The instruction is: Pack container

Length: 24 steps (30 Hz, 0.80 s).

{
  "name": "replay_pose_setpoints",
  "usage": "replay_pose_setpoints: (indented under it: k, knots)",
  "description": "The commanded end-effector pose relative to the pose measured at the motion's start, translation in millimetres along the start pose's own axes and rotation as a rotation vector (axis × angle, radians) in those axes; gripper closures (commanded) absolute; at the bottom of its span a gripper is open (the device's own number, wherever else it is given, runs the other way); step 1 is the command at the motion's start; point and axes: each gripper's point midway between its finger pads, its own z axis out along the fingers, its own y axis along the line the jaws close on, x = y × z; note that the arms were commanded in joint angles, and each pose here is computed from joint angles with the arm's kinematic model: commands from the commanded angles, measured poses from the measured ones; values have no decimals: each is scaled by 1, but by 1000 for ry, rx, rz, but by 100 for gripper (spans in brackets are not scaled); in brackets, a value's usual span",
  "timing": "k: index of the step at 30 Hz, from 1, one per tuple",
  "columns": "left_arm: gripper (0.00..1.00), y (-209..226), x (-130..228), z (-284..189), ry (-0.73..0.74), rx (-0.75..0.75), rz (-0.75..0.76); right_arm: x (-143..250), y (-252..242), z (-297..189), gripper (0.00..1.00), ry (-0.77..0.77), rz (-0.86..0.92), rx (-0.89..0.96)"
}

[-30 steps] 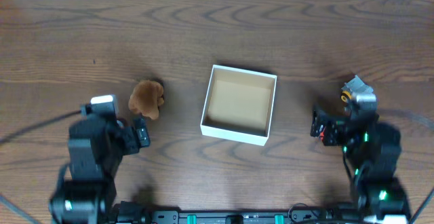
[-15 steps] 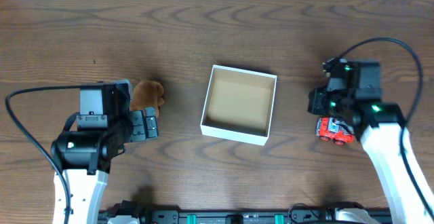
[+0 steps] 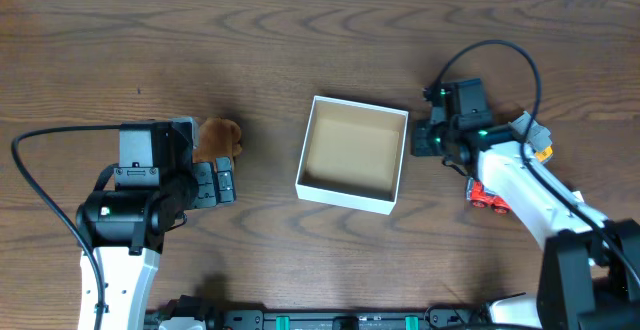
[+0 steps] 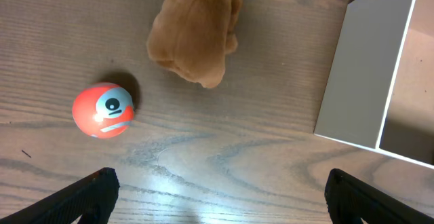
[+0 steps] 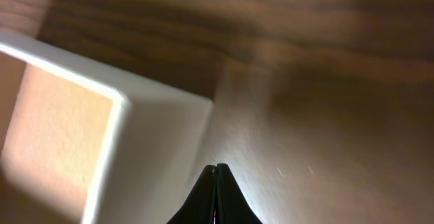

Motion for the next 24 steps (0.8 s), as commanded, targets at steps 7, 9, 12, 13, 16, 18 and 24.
replay_pose_setpoints:
  k: [7,9,12,13,16,18,24]
  knots:
    - [2,-3,-5,-4,-14,13,-7,-31,22,26,99,-133,-21,-27]
    - [2,-3,-5,-4,-14,13,-7,-39,22,26,99,-167,-22,-24]
    - [2,-3,-5,-4,-15,13,-7,-51,20,24,99,-220,-29,-7]
    - [2,-3,-5,-4,-14,13,-7,-54,21,23,99,-232,-36,-6]
    - [2,-3,-5,-4,-14,13,-7,-60,22,22,99,-256,-58,-8]
    - [2,-3,-5,-4,-14,13,-7,-61,23,21,99,-261,-62,-9]
    - [2,-3,-5,-4,-14,13,-7,-60,30,21,97,-257,-92,-49]
